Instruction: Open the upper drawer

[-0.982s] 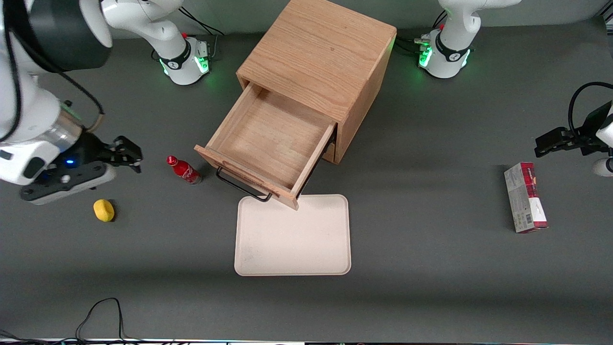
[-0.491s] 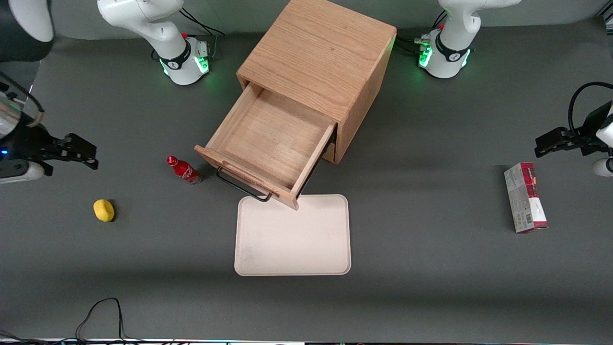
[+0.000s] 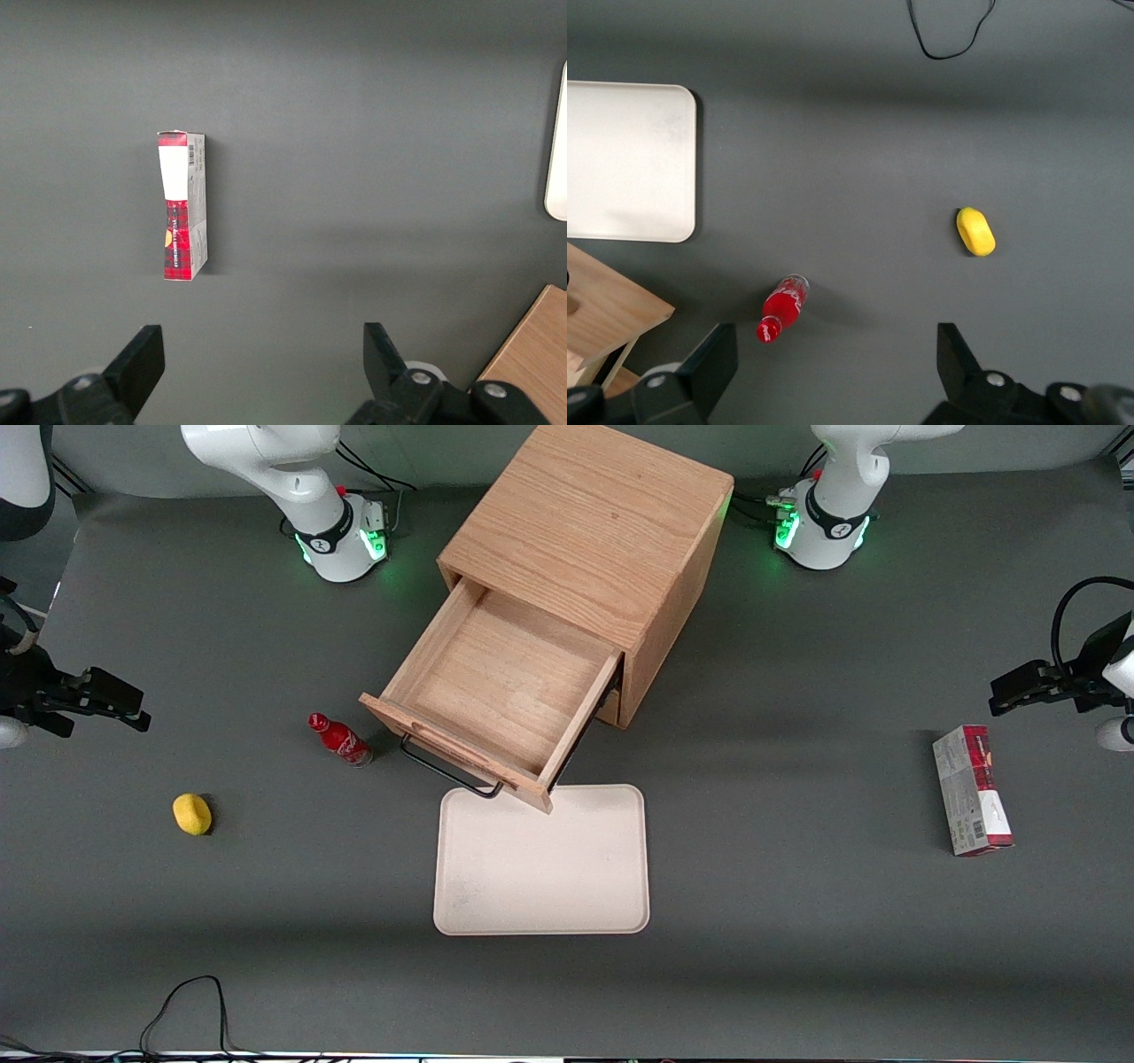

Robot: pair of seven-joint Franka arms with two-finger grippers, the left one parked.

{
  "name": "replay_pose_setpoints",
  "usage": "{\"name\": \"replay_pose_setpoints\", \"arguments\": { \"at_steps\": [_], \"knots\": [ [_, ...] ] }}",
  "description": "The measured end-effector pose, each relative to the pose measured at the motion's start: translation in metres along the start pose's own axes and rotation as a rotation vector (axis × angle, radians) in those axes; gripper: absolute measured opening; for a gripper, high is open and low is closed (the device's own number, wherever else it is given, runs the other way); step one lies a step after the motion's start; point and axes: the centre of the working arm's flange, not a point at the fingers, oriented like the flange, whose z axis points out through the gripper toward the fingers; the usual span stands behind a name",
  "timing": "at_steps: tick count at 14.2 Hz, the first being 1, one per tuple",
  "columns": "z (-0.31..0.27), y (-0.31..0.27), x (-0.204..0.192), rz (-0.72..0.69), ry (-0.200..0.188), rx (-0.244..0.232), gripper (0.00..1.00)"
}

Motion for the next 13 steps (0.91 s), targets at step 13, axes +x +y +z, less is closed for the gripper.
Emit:
{"name": "replay_pose_setpoints", "arguments": {
  "at_steps": [13],
  "knots": [
    [-0.0019, -0.0055, -0.0017, -0.004, 0.004, 0.002, 1.0]
  ]
}}
